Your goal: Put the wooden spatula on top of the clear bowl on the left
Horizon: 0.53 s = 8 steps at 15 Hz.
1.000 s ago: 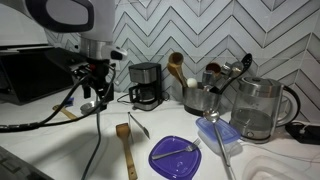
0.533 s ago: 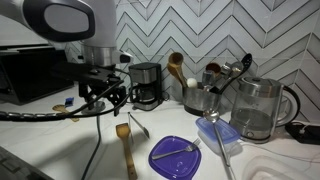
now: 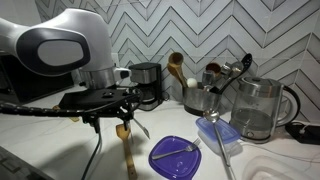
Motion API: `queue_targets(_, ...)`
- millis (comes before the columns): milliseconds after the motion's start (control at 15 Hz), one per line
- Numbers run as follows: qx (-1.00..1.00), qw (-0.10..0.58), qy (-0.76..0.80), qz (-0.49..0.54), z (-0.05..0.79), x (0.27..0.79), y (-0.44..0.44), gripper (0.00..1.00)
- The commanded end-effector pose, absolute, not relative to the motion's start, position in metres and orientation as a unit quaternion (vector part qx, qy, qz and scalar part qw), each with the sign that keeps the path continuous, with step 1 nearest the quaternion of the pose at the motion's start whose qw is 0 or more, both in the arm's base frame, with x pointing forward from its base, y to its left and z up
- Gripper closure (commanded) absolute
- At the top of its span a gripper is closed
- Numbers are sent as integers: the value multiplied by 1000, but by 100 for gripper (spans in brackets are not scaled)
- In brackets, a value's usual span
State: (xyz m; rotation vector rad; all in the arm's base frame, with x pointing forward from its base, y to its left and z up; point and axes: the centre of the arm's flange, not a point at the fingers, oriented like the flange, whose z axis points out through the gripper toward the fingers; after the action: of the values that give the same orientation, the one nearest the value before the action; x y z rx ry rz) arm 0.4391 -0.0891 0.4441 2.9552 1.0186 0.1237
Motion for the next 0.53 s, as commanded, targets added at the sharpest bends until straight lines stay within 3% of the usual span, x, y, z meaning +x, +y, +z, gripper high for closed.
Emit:
queue_targets(0,944,16,327,47,439,439,-92,0)
queue_targets(467,942,26,329,55,432,438,-98,0)
